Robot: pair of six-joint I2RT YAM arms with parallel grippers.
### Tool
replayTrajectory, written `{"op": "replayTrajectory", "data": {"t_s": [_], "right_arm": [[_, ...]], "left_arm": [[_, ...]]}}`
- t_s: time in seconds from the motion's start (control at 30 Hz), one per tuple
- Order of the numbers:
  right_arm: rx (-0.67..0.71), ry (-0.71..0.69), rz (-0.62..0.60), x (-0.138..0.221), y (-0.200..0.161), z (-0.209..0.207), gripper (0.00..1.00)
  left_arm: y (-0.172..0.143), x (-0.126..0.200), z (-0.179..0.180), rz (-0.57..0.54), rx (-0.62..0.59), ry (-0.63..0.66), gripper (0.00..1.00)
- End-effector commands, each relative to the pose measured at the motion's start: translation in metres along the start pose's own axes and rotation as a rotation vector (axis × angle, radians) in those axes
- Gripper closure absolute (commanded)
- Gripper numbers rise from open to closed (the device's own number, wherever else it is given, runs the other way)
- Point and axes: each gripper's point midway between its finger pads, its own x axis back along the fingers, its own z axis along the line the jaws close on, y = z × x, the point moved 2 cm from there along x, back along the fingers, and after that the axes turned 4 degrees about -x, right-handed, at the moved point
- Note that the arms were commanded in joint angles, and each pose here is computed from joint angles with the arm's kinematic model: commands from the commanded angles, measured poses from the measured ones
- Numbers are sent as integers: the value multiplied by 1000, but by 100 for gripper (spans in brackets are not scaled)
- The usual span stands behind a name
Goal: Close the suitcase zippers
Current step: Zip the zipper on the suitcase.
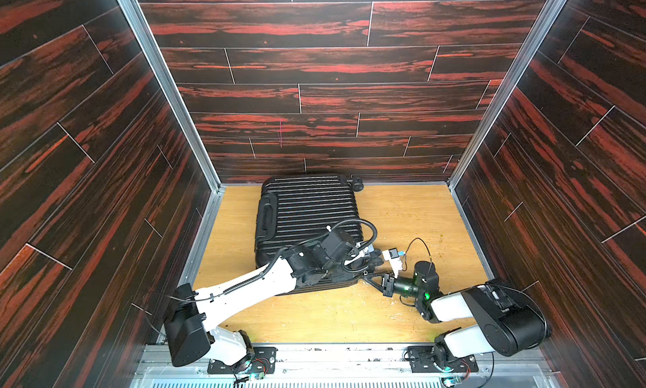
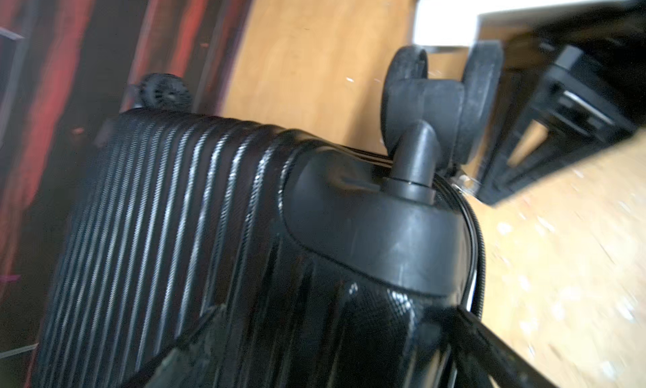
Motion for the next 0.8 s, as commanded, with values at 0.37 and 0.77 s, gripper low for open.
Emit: {"op": "replayTrajectory", "data": {"t_s": [0.37,0.77], "right_arm": [[98,126,-36,8,-12,35,100],[210,-118,-4,-9,-5,14,100]], "left_arm": [[13,-32,79,2,272,414,0],[37,-13,74,-127,421,219,1]]}}
